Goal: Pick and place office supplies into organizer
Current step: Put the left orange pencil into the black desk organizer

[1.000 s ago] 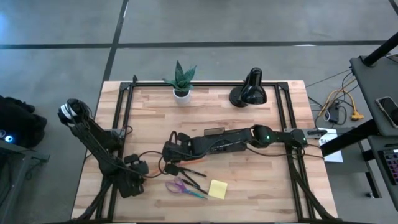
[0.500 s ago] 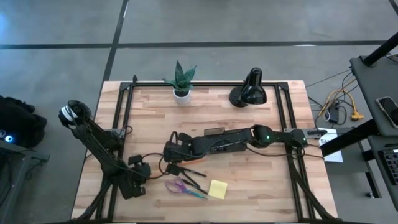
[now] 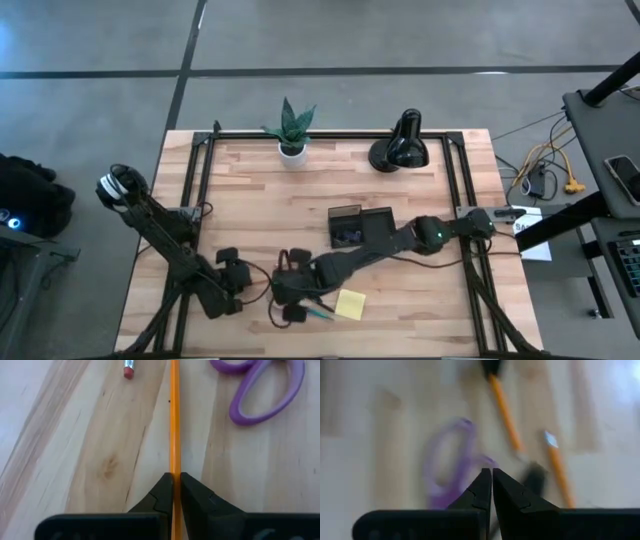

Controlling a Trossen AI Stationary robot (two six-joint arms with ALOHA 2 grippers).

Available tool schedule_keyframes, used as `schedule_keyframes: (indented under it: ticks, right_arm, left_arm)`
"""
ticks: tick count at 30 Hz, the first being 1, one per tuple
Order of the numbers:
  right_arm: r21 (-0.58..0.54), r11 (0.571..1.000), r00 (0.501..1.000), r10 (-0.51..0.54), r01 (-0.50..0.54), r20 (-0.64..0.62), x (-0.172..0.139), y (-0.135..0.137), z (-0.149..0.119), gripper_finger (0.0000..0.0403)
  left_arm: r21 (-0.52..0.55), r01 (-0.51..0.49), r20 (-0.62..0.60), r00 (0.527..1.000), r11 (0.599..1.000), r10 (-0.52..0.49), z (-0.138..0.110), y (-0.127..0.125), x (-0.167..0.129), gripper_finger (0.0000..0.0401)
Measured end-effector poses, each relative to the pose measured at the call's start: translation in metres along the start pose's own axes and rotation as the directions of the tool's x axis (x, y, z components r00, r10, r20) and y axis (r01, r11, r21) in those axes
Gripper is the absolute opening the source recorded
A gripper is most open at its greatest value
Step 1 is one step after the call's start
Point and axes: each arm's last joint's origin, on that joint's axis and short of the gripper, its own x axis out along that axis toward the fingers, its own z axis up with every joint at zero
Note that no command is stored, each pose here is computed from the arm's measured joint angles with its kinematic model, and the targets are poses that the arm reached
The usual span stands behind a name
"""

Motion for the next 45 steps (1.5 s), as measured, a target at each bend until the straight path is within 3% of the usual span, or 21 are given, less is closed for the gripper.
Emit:
schedule_keyframes:
  ticks: [4,9,12,15,35,45]
  right_arm:
    - [0.244,0.97,1.0,0.016,-0.016,0.004,0.011,-0.013,0.003,0.0009]
    - [0.61,0.791,0.998,-0.016,0.049,-0.06,0.023,-0.042,0.003,0.0009]
    - [0.706,0.708,0.996,0.064,0.003,-0.068,0.03,-0.049,0.004,0.0009]
    - [0.744,0.667,0.99,0.128,-0.042,-0.058,0.032,-0.049,0.005,0.0009]
    - [0.717,0.693,0.996,-0.014,0.076,-0.093,0.048,-0.06,-0.011,0.0009]
    - [0.688,0.725,1.0,-0.018,0.025,-0.017,0.041,-0.059,0.002,0.0009]
  left_arm:
    - [-0.015,0.006,0.007,1.0,1.0,-0.005,0.001,0.0,0.001,0.0007]
    - [-0.059,0.01,0.008,1.0,0.998,-0.009,0.0,-0.001,0.0,0.0007]
    - [-0.062,0.013,0.01,1.0,0.998,-0.012,0.0,-0.001,0.0,0.0007]
    - [-0.103,0.013,0.01,1.0,0.995,-0.012,0.0,-0.001,0.0,0.0006]
    - [-0.171,0.015,0.03,1.0,0.985,-0.011,0.002,-0.001,0.0,0.0006]
    - [-0.191,0.001,0.016,1.0,0.982,0.002,0.001,0.001,0.001,0.0006]
